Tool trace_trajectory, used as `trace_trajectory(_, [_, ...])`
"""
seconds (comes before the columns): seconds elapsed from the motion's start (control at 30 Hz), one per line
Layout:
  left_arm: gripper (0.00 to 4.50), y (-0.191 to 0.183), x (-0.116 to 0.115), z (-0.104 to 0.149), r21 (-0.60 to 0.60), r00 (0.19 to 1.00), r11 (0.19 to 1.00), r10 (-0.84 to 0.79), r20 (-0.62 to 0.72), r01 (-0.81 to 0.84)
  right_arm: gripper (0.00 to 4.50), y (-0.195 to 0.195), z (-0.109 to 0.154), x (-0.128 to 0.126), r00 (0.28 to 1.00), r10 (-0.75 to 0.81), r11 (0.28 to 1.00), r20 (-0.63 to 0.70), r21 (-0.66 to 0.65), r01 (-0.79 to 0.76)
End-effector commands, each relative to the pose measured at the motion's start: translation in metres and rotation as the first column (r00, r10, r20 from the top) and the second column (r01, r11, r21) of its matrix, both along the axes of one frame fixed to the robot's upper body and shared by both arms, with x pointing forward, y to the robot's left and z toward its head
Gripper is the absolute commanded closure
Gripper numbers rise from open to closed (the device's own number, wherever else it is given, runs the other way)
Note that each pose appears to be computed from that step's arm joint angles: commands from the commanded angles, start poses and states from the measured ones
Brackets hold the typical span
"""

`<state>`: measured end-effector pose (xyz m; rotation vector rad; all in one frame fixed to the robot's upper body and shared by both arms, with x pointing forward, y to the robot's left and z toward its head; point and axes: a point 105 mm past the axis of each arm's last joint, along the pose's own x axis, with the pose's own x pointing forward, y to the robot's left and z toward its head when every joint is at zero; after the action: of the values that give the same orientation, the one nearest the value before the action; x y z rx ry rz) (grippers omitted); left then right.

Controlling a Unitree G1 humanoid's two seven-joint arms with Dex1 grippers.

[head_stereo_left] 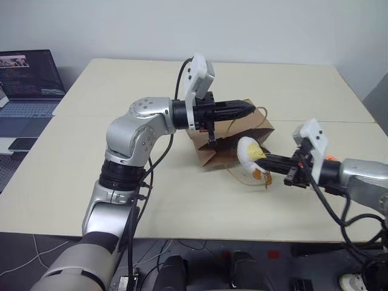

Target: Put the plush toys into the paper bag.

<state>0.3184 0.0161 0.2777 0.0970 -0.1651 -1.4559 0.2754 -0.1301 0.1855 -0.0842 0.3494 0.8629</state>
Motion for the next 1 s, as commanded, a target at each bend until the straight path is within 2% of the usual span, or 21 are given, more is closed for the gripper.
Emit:
trace_trajectory(0.03, [4.5, -0.002, -0.011, 0.018, -0.028, 0.998, 0.999, -0.037, 0.056, 0.039, 4.46, 0.003, 0.001, 0.014, 0.999, -0.03, 1.0, 0.031, 0.009, 0.03])
trace_trajectory(0.33, [4.5, -0.004, -0.017, 0.016, -0.036, 0.998, 0.998, -0.058, 0.034, 0.059, 4.46, 0.027, -0.007, 0.045, 0.994, -0.108, 0.992, 0.024, 0.069, 0.107])
trace_trajectory(0.57, [4.5, -0.007, -0.019, 0.017, -0.05, 0.998, 0.997, -0.058, 0.007, 0.058, 4.46, 0.044, -0.002, 0.069, 0.969, -0.241, 0.959, 0.055, 0.166, 0.23])
trace_trajectory(0.7, [4.5, -0.007, -0.017, 0.016, -0.058, 0.999, 0.997, -0.046, -0.01, 0.046, 3.31, 0.049, -0.006, 0.078, 0.94, -0.333, 0.929, 0.078, 0.198, 0.313])
trace_trajectory(0.83, [4.5, -0.007, -0.016, 0.015, -0.055, 0.999, 0.998, -0.039, -0.013, 0.038, 1.91, 0.054, -0.007, 0.077, 0.931, -0.354, 0.92, 0.092, 0.213, 0.329])
trace_trajectory(1.0, [4.5, -0.005, -0.009, 0.015, -0.06, 1.0, 0.998, 0.0, -0.018, -0.001, 0.4, 0.05, -0.002, 0.071, 0.925, -0.355, 0.924, 0.137, 0.204, 0.324])
